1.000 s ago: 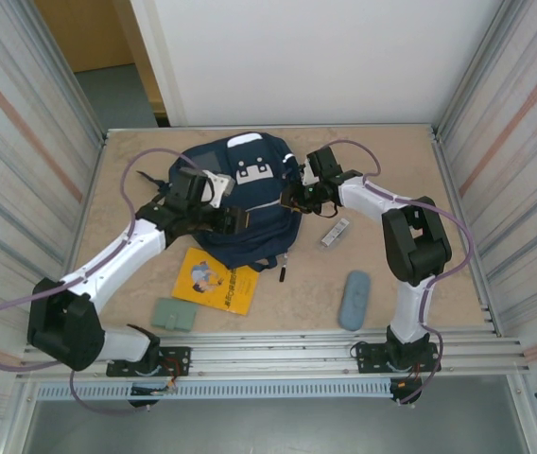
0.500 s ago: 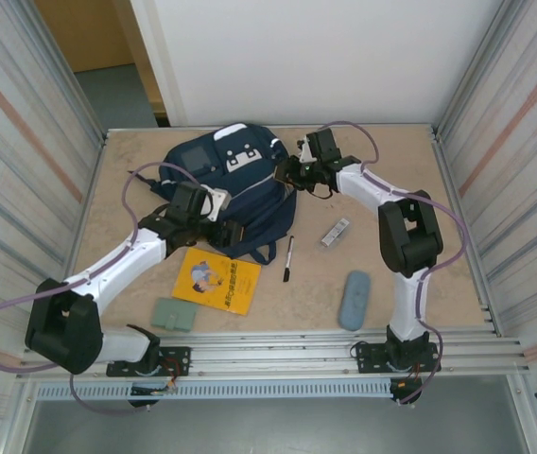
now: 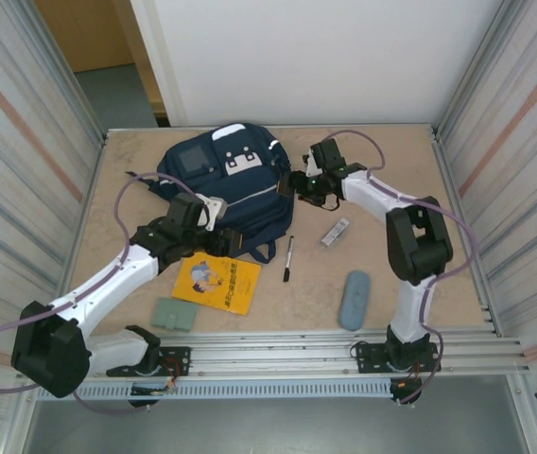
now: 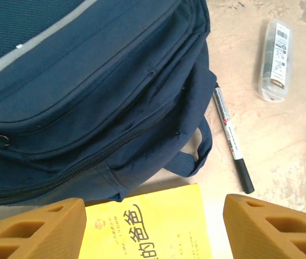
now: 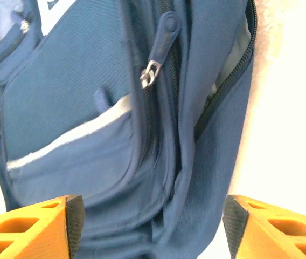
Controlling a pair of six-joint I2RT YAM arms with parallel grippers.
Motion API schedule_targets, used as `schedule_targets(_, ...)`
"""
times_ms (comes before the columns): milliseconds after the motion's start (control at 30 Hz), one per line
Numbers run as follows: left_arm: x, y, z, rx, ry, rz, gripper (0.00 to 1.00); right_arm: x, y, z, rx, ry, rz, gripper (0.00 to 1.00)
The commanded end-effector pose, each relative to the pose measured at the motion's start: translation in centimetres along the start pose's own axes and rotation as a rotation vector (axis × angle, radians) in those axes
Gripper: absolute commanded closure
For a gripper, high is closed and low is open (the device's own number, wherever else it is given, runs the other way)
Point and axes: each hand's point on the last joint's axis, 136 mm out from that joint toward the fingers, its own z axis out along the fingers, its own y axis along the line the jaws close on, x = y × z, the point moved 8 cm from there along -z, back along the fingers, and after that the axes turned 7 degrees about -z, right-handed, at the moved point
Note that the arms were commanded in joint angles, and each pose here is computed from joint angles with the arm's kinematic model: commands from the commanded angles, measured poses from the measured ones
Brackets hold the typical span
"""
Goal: Pack the student bag
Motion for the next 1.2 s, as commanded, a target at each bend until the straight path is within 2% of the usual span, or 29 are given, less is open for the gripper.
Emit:
schedule_targets(0,-0.8,0.4,-0.8,-0.093,-0.018,-0.036,0.32,2.3,2.2,-3.1,0.031,0.020,-0.137,0.30)
schedule_targets(133,0.3,1.3,-1.6,-0.189,0.039,-0.223,0.32,7.3,5.3,-2.8,0.009,0.136,-0.301,0.28)
schedule_targets(367,5.9,1.1,-3.6,-0.077,0.202,-0.512,0.34,14.7,8.2,-0.7,-0.076,0.375,-0.406,0.28)
schedule_targets(433,7.9,1.2,-4.4,-0.064,0.249,-0.583,0.35,16.1,8.8,0.6,-0.076,0.441,-0.469,0.33)
schedule_targets(533,10.0,1.5,-5.2,-0.060,0.253,-0.622,0.36,16.8,9.4,2.2,-0.020,0.484,-0.545,0.37)
schedule_targets(667,11.6,2.2,-4.9,-0.072,0.235,-0.639,0.36,16.6,10.6,4.3,-0.011,0.458,-0.608,0.40)
schedule_targets(833,11.6,2.7,-3.9,-0.113,0.238,-0.627,0.36,16.2,10.2,6.7,0.056,0.429,-0.636,0.44)
schedule_targets(1033,11.5,2.7,-2.3,-0.108,0.272,-0.623,0.36,17.1,9.2,7.6,0.114,0.442,-0.655,0.46)
schedule_targets(1167,11.2,2.7,-1.9,-0.111,0.280,-0.613,0.36,18.6,8.2,6.7,0.142,0.488,-0.652,0.60)
